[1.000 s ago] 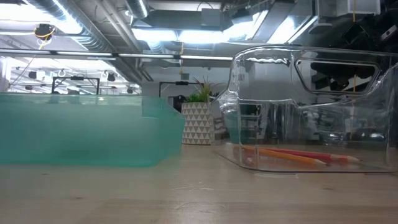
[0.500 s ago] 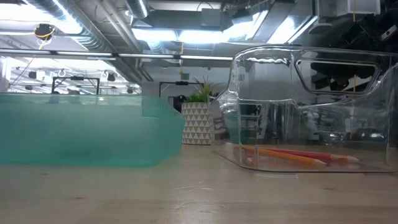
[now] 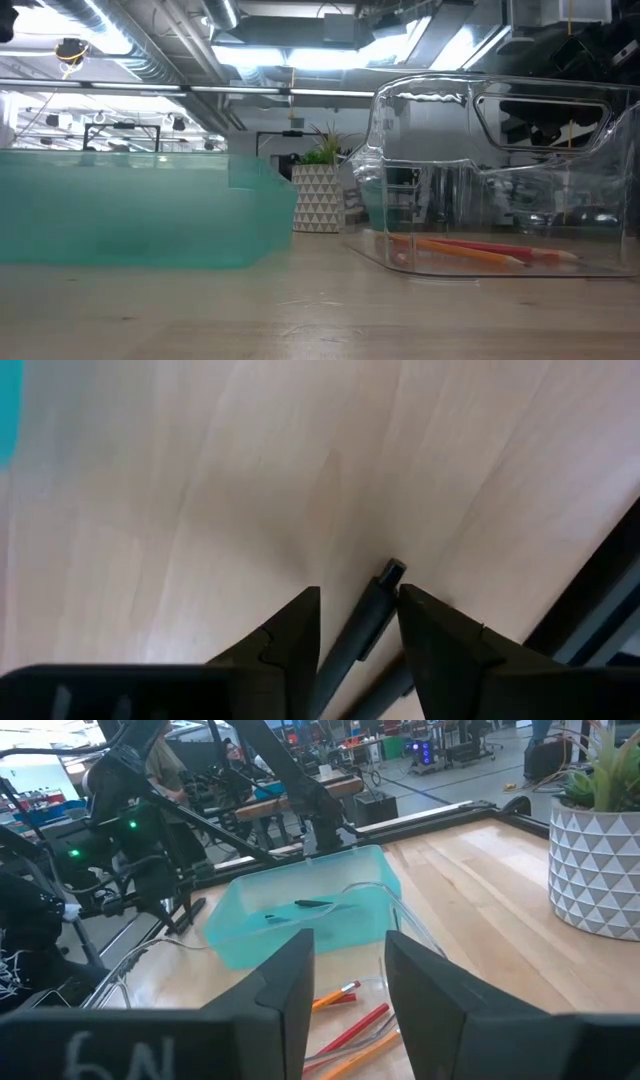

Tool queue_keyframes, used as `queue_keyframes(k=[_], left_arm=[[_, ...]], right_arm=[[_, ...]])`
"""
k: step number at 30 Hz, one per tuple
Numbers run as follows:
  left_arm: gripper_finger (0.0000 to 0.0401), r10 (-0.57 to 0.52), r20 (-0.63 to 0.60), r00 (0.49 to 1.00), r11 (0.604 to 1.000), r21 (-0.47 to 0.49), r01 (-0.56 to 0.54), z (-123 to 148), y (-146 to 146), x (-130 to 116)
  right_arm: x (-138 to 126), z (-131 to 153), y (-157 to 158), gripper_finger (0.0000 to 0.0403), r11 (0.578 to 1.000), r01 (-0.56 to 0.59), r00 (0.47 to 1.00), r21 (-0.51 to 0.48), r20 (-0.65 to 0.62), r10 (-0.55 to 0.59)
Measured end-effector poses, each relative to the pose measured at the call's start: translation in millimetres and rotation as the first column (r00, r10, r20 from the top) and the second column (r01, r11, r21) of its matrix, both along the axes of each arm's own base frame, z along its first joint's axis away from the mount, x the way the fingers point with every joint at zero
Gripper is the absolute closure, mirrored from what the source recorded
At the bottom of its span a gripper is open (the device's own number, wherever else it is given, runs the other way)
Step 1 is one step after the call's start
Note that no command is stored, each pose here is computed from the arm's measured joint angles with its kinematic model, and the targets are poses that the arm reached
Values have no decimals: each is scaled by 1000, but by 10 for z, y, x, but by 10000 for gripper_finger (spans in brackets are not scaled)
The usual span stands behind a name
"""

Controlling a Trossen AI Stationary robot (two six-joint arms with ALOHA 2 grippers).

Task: Sort pens & pencils
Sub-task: Put the black pen into the blue bin

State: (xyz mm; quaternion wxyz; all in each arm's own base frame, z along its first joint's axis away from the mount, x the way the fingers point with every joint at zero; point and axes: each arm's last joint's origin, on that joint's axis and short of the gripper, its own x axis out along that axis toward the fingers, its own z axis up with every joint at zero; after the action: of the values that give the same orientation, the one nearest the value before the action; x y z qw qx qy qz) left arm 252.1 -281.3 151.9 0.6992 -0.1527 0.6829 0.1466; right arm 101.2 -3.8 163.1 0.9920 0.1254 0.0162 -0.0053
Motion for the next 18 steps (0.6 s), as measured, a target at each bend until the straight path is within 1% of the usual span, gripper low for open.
queue_keyframes(k=[7, 11, 15, 16, 18], left_arm=[[272, 0, -25, 1000, 1000, -2, 0, 0, 6, -15], [272, 12, -62, 998, 997, 73, -7, 3, 79, -50], [272, 26, -99, 995, 992, 129, -13, 10, 156, -62], [271, 36, -104, 994, 989, 144, -20, 12, 174, -63], [271, 89, -112, 990, 983, 171, -69, 22, 215, -62]], right_arm=[[0, 0, 0, 276, 1000, 0, 1000, 0, 0, 0], [0, 0, 0, 276, 1000, 0, 1000, 0, 0, 0], [0, 0, 0, 276, 1000, 0, 1000, 1, 0, 0], [0, 0, 0, 276, 1000, 0, 1000, 1, 0, 0], [0, 0, 0, 276, 1000, -1, 1000, 2, 0, 1]])
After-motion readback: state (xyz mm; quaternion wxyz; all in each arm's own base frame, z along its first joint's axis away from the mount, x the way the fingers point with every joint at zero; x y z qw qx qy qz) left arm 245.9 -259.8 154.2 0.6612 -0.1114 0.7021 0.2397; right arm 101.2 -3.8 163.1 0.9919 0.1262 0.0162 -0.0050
